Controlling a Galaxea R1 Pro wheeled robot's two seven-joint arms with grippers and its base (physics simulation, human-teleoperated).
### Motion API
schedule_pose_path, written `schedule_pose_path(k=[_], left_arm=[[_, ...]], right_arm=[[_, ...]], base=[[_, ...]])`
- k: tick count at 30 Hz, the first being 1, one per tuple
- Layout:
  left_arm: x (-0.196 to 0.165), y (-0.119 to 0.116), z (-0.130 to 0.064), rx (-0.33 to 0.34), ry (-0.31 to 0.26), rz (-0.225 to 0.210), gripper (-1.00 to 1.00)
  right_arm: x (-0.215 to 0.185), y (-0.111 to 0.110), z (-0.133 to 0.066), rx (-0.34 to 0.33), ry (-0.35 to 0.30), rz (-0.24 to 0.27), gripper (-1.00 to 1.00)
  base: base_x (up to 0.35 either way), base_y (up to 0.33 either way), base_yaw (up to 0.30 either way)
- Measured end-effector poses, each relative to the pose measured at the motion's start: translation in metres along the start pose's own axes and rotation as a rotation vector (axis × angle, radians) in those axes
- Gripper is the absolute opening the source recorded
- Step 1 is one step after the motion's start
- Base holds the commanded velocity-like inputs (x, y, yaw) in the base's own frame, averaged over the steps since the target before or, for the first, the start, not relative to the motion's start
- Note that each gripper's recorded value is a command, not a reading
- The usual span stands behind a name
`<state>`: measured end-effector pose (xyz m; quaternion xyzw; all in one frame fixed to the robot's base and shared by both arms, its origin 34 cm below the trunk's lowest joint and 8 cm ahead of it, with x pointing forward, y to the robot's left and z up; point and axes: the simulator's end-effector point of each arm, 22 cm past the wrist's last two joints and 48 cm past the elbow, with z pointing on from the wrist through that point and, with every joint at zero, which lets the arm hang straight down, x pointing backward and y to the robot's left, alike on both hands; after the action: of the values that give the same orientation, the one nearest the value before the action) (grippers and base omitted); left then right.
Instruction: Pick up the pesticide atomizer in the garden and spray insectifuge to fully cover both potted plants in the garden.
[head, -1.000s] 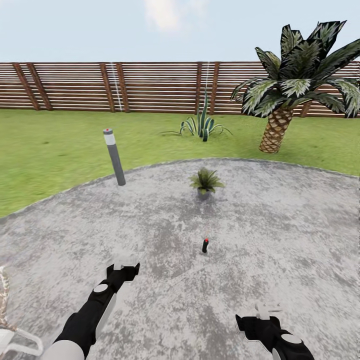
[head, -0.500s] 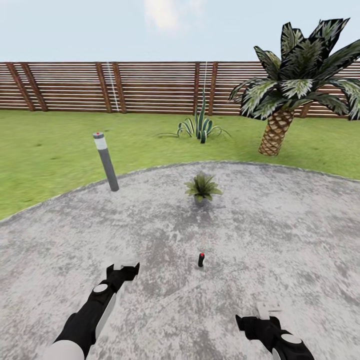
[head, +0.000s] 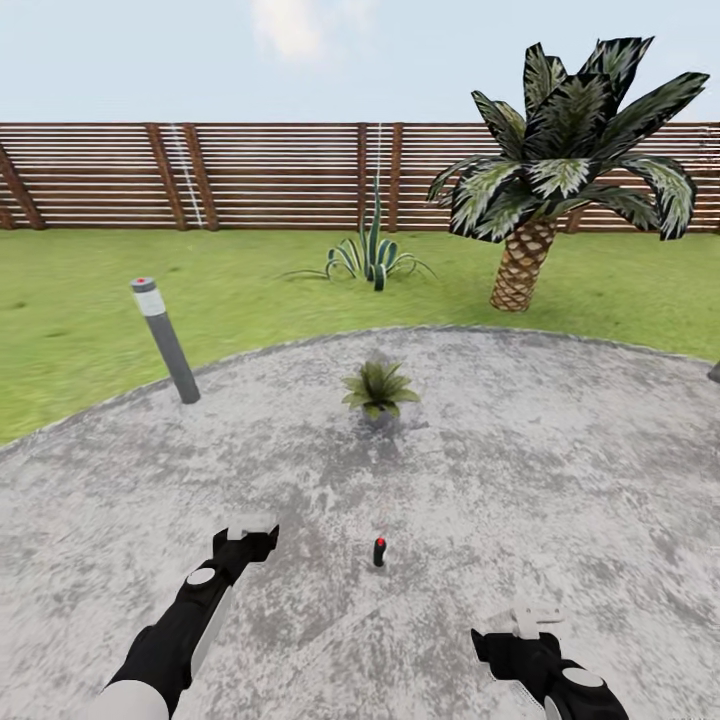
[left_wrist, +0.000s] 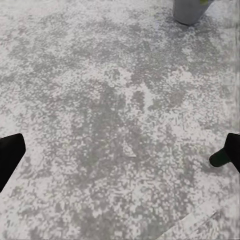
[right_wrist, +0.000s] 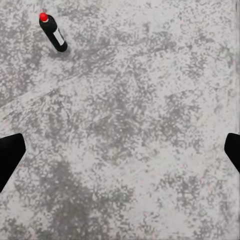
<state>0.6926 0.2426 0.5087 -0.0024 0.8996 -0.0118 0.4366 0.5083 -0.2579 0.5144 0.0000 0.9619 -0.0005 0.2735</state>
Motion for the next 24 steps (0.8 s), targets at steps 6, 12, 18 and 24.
schedule_pose_path(k=[6,12,18,24], left_arm=[[0.0004,0.0007,0.0,-0.002,0.0,0.0,1.0],[0.001,0.0003,-0.0004,-0.002,0.0,0.001,1.0],[0.0011,0.0008,-0.0005,-0.003,0.0,0.001,1.0],[0.0013,0.0005,-0.0004,-0.003,0.0,0.003,1.0]], right_arm=[[0.0003,0.0001,0.0003,0.0,0.001,0.0,1.0],[0.0002,0.0001,0.0002,0.0,0.001,0.0,1.0],[0.0002,0.0001,0.0002,0.0,0.0,0.0,1.0],[0.0004,0.0001,0.0003,0.0,0.001,0.0,1.0]], base=[[0.093,-0.062,-0.202],[0.088,-0.038,-0.027],[0.22,-0.096,-0.002],[0.064,-0.018,0.0]])
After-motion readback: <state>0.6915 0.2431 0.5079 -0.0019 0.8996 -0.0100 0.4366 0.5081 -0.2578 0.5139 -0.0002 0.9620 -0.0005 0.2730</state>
